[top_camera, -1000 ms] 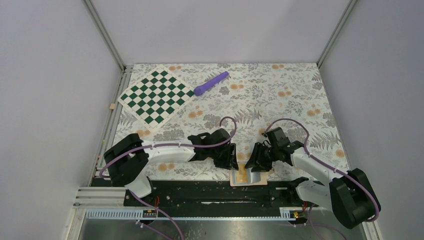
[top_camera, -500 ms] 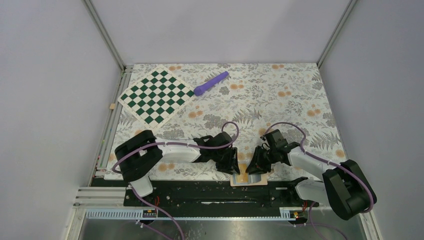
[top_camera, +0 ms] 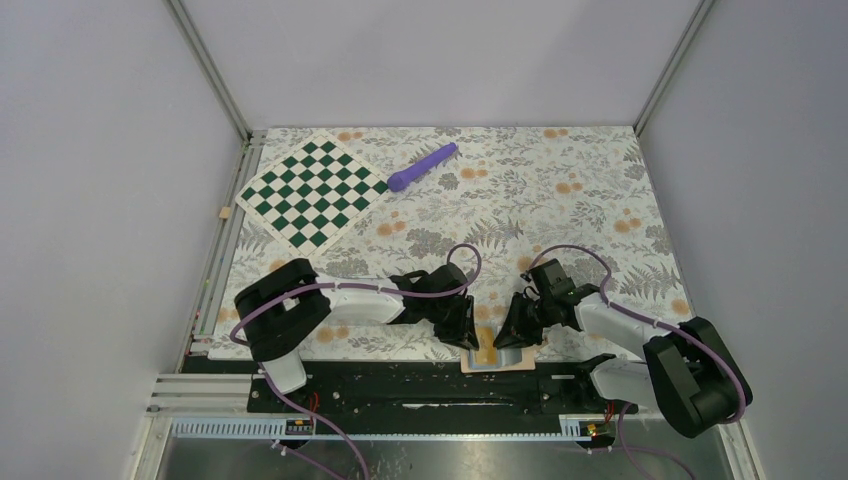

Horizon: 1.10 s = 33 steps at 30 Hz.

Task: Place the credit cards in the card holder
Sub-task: Insert the credit card into the card holder.

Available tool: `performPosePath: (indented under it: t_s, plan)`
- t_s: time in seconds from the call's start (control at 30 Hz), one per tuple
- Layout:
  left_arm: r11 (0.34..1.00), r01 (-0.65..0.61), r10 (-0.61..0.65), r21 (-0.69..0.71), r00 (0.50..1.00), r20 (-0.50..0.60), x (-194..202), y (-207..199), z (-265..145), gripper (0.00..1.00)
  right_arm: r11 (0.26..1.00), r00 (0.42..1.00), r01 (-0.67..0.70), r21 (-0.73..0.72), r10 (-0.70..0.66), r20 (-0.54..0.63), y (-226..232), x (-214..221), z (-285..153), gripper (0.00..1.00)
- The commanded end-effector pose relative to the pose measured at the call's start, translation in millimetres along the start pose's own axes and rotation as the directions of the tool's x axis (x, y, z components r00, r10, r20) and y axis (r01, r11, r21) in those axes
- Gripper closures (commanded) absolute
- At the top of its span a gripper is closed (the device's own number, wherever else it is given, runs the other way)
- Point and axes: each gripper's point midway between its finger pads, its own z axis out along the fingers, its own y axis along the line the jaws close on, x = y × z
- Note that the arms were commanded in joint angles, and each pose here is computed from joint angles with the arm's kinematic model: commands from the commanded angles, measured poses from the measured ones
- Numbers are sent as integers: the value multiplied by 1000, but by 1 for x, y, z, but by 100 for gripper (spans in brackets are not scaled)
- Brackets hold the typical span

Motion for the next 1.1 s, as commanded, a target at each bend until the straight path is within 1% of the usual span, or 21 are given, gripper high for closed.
performPosePath:
  t_s: [0.0, 0.1, 0.17, 0.23, 0.33, 0.43, 0.63, 0.73, 0.77, 0.8, 0.83, 0.97, 1.07]
  plan:
    - [992, -56, 51, 109, 997, 53, -15, -38, -7, 78, 1000, 1000, 11, -15, -11, -17, 2, 3, 3, 82]
    - [995, -62, 57, 82, 996, 63, -18, -37, -10, 77, 1000, 1000, 11, -17, -11, -18, 2, 3, 3, 82]
    - [998, -64, 63, 3, 997, 50, -15, -26, -12, 67, 1000, 1000, 12, -21, -12, -19, 2, 4, 3, 83]
    - [995, -82, 85, -50, 995, 51, -16, -21, -13, 60, 1000, 1000, 10, -23, -10, -19, 2, 4, 3, 82]
    - [992, -106, 109, -71, 993, 39, -14, -24, -12, 59, 1000, 1000, 11, -28, -11, -20, 3, 3, 3, 82]
    - [987, -133, 134, -87, 991, 16, -10, -26, -9, 60, 1000, 1000, 4, -31, -5, -26, 3, 4, 4, 83]
    - [978, -173, 174, -120, 985, 2, -9, -29, -10, 70, 999, 1000, 1, -41, -2, -24, 5, 3, 4, 83]
    - [975, -177, 180, -138, 984, 14, -12, -29, -13, 72, 999, 1000, 1, -46, -2, -28, 6, 4, 5, 83]
    - [974, -178, 183, -140, 983, 19, -13, -29, -14, 75, 999, 1000, 1, -50, -3, -29, 7, 4, 5, 83]
    - [974, -178, 184, -142, 983, 24, -14, -29, -14, 88, 998, 999, 1, -56, -2, -32, 8, 4, 5, 83]
    - [973, -177, 182, -146, 983, 24, -14, -27, -14, 99, 998, 1000, 8, -69, -10, -30, 11, 3, 5, 83]
    - [972, -160, 165, -171, 986, 18, -14, -15, -15, 100, 995, 999, 37, -98, -39, -19, 22, -2, 0, 80]
    - [968, -135, 146, -213, 989, 38, -20, 1, -26, 100, 994, 998, 70, -82, -69, 9, 27, -7, -8, 77]
